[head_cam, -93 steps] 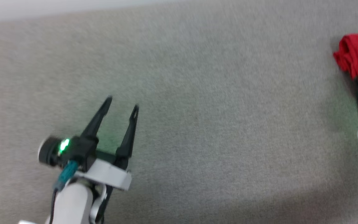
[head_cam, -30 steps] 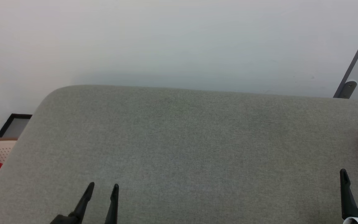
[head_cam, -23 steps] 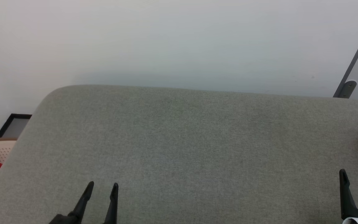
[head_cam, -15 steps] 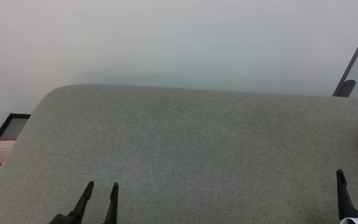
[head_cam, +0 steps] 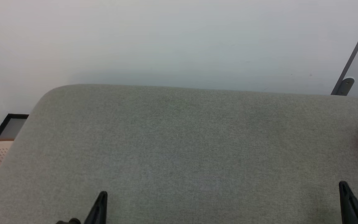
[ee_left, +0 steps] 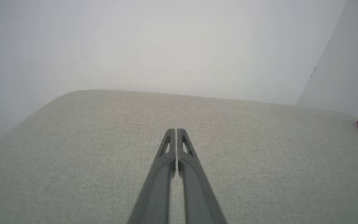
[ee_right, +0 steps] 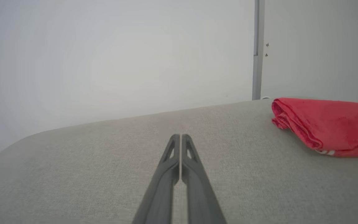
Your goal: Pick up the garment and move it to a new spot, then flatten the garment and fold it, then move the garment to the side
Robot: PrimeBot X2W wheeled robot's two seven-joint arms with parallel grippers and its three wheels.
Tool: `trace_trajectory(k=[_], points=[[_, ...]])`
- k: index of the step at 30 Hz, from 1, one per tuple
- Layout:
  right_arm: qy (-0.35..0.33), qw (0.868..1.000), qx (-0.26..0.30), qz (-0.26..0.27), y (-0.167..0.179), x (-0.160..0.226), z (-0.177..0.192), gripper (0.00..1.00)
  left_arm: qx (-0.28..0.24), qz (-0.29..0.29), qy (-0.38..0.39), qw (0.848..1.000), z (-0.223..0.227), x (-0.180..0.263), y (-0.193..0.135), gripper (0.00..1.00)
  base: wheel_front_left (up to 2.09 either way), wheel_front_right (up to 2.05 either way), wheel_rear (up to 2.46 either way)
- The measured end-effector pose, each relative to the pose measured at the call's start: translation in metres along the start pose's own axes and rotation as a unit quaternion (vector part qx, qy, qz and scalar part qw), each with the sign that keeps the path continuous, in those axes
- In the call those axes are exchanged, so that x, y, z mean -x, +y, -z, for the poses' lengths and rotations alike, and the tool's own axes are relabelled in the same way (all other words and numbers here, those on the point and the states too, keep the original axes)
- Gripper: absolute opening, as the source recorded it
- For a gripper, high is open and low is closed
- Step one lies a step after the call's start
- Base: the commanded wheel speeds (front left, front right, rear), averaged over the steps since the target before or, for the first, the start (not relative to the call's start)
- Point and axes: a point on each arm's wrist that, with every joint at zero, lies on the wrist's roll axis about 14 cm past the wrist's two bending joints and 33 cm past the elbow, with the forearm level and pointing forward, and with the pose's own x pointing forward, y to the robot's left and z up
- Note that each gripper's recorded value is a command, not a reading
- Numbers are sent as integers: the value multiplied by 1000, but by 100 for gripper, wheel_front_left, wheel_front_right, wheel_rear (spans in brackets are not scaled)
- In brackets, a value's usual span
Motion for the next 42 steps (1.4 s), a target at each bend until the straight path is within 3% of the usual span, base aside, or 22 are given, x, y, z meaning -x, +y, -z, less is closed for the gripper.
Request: trace_trajectory(k=[17, 42], points=[[22, 989, -140, 37, -6, -3, 12, 0, 150, -36, 16, 988, 7, -11, 10, 0, 0, 0, 0], [24, 950, -307, 58, -6, -16, 14, 0, 328, -59, 18, 942, 7, -32, 14, 0, 0, 0, 0]])
